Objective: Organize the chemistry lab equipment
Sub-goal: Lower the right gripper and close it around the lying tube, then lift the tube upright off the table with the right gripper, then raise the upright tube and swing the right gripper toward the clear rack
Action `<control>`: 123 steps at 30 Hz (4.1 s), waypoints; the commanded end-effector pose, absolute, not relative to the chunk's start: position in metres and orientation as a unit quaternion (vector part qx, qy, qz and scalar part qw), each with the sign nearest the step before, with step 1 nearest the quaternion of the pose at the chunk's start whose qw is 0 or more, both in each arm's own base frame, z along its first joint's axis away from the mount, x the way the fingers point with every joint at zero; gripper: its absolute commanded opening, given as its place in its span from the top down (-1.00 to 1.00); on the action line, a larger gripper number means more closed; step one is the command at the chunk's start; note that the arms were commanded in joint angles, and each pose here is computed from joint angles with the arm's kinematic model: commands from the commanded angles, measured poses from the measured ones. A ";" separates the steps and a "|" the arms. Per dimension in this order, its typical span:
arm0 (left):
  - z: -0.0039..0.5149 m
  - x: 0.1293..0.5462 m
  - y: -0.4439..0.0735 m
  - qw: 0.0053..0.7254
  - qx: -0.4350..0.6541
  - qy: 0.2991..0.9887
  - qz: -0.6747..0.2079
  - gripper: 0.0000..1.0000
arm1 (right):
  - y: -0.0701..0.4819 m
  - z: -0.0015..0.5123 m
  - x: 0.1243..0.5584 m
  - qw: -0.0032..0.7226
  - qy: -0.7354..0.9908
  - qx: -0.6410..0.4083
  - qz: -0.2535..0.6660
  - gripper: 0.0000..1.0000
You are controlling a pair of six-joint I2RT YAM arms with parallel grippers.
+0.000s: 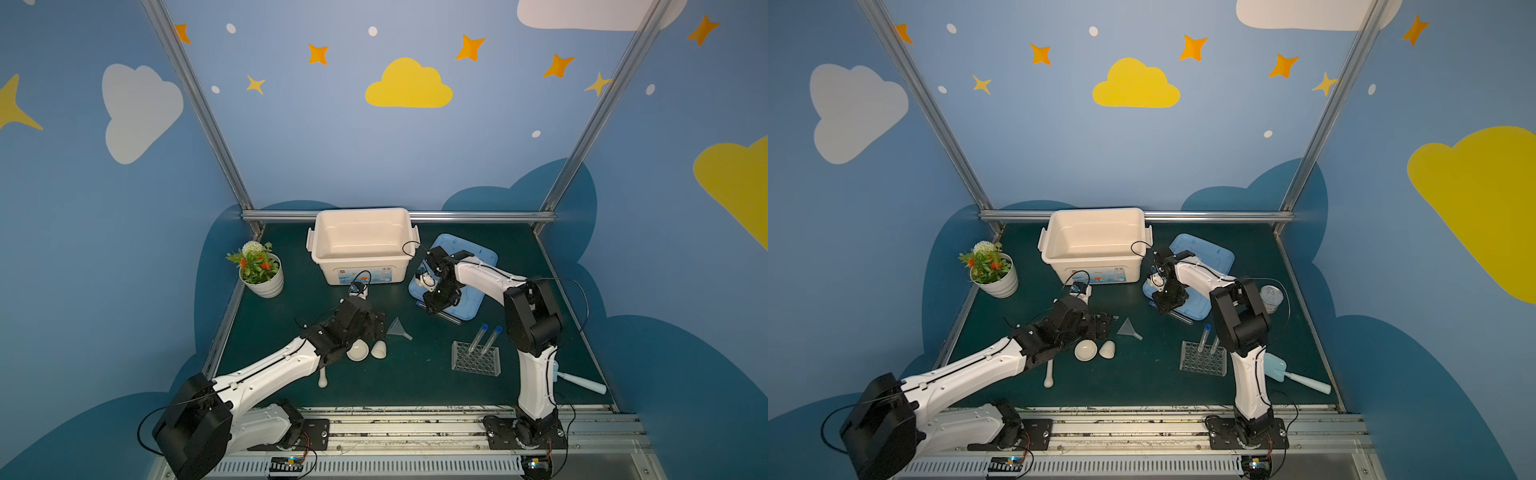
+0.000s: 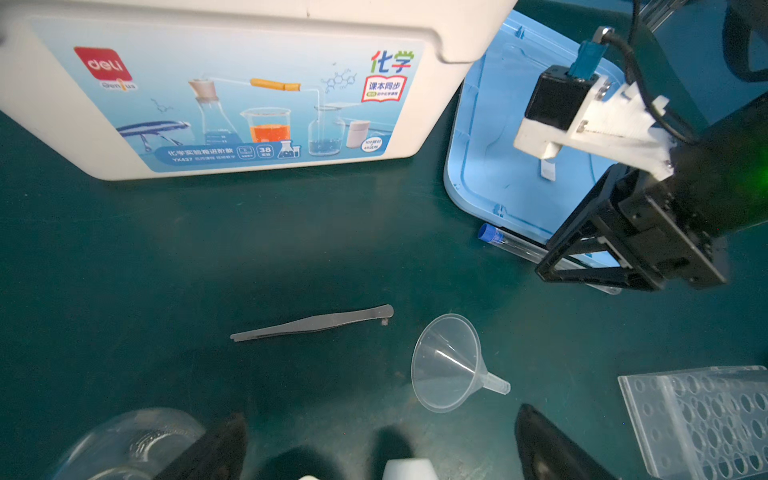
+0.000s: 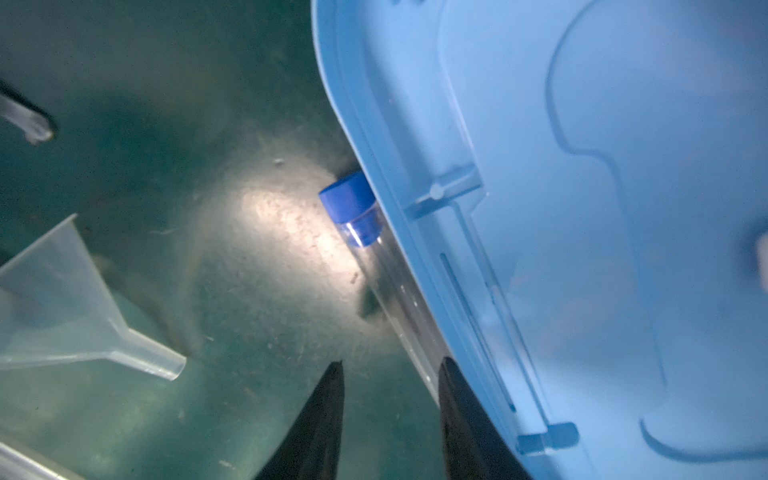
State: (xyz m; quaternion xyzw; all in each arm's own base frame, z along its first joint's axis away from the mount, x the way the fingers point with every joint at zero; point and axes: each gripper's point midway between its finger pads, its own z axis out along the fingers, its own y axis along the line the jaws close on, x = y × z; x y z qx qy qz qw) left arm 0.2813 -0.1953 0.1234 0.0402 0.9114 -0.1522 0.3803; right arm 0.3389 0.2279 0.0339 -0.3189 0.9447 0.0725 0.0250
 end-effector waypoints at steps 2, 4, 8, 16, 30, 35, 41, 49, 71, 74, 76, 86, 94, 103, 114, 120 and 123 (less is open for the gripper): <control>0.126 0.284 -0.198 0.382 0.034 0.910 -0.159 -0.99 | 0.214 0.017 0.342 0.017 0.950 -0.309 0.039 0.21; 0.125 0.284 -0.197 0.382 0.033 0.910 -0.160 -0.99 | 0.214 0.018 0.342 0.019 0.950 -0.308 0.038 0.21; 0.125 0.284 -0.198 0.382 0.033 0.910 -0.160 -0.99 | 0.216 0.017 0.339 0.013 0.948 -0.314 0.041 0.22; 0.126 0.283 -0.196 0.383 0.031 0.909 -0.160 -0.99 | 0.213 0.009 0.333 -0.001 0.943 -0.332 0.010 0.30; 0.127 0.281 -0.191 0.388 0.026 0.908 -0.158 -0.99 | 0.212 0.004 0.326 0.003 0.932 -0.361 -0.033 0.43; 0.128 0.281 -0.191 0.389 0.026 0.907 -0.157 -0.99 | 0.215 0.006 0.326 0.013 0.932 -0.363 -0.023 0.51; 0.130 0.281 -0.191 0.392 0.026 0.906 -0.159 -0.99 | 0.218 0.010 0.326 0.022 0.929 -0.368 -0.016 0.60; 0.134 0.283 -0.192 0.395 0.027 0.905 -0.159 -0.99 | 0.227 0.023 0.326 0.048 0.928 -0.369 0.014 0.68; 0.158 0.293 -0.225 0.402 0.027 0.883 -0.239 -0.99 | 0.253 0.124 0.321 0.193 0.915 -0.325 0.144 0.76; 0.164 0.295 -0.235 0.399 0.032 0.879 -0.260 -0.99 | 0.259 0.145 0.320 0.224 0.907 -0.311 0.174 0.74; 0.167 0.294 -0.243 0.394 0.038 0.876 -0.276 -0.99 | 0.262 0.159 0.320 0.243 0.903 -0.297 0.193 0.74; 0.181 0.291 -0.278 0.390 0.083 0.849 -0.348 -0.99 | 0.284 0.212 0.325 0.298 0.880 -0.219 0.297 0.72; 0.195 0.291 -0.293 0.404 0.093 0.827 -0.380 -0.98 | 0.293 0.230 0.324 0.318 0.863 -0.195 0.341 0.71; 0.199 0.294 -0.307 0.398 0.104 0.818 -0.401 -0.87 | 0.303 0.241 0.319 0.327 0.846 -0.174 0.384 0.70; 0.201 0.300 -0.315 0.398 0.109 0.815 -0.406 -0.51 | 0.307 0.239 0.311 0.327 0.842 -0.177 0.390 0.70; 0.200 0.303 -0.317 0.399 0.108 0.817 -0.403 -0.31 | 0.307 0.239 0.308 0.327 0.842 -0.179 0.390 0.70; 0.199 0.304 -0.318 0.398 0.110 0.817 -0.402 -0.26 | 0.307 0.239 0.307 0.328 0.841 -0.179 0.391 0.70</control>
